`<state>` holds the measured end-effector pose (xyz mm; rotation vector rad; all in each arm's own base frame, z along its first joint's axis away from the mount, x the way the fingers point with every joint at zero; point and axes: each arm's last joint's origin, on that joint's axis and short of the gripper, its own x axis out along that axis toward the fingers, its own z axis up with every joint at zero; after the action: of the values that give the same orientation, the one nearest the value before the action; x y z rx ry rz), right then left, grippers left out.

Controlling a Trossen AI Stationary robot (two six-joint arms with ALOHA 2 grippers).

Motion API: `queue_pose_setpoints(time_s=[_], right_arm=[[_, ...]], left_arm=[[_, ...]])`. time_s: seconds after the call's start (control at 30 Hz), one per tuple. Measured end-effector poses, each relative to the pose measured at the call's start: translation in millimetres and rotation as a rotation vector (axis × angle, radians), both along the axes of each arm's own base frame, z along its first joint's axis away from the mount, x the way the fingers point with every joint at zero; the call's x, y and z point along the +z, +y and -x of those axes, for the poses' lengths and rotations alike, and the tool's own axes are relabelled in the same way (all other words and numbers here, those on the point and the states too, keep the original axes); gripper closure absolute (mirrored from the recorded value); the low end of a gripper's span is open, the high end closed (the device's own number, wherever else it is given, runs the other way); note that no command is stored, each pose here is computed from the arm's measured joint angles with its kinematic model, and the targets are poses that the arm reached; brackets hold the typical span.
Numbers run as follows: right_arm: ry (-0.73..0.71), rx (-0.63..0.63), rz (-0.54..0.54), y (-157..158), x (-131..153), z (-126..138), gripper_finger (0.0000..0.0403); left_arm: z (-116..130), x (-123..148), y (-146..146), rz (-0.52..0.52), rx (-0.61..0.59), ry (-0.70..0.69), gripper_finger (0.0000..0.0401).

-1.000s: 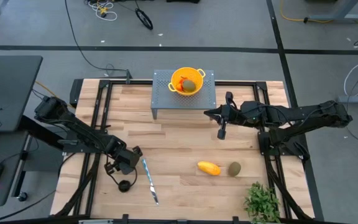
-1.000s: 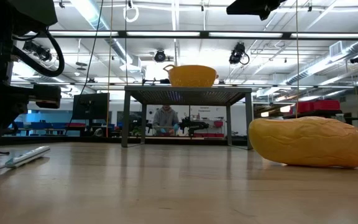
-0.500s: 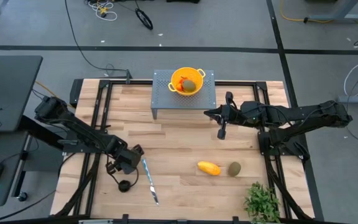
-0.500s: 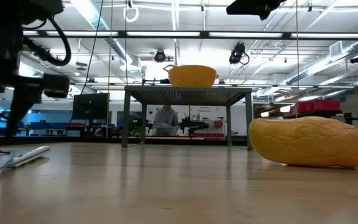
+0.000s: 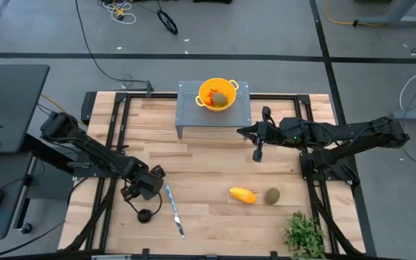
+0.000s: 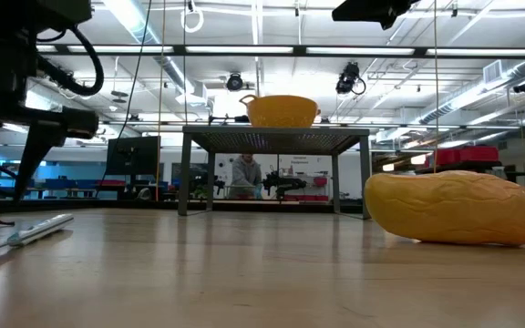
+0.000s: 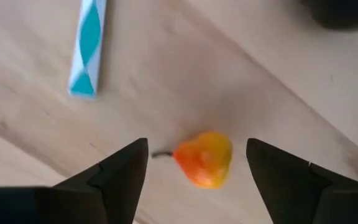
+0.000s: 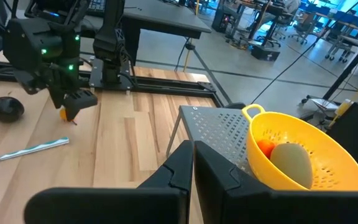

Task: Pick & Place Fruit
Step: Put the pear into the yellow colander bowl on the shelf

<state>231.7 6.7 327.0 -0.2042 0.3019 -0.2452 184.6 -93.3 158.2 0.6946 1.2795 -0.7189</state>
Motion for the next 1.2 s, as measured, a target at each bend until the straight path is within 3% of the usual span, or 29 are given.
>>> queue_pose_setpoints(time_s=[0.57, 0.9, 1.2], right_arm=[[0.0, 0.0, 0.0, 0, 0, 0, 0.0381], [0.0, 0.0, 0.0, 0, 0, 0, 0.0381], [0.0, 0.0, 0.0, 0, 0, 0, 0.0381]], left_arm=[[1, 3, 3, -0.036, 0.149, 0.024, 0.0124], [-4, 12, 0, 0.007, 0.207, 0.028, 0.0124], [-1, 30, 2, 0.025, 0.336, 0.038, 0.0124]])
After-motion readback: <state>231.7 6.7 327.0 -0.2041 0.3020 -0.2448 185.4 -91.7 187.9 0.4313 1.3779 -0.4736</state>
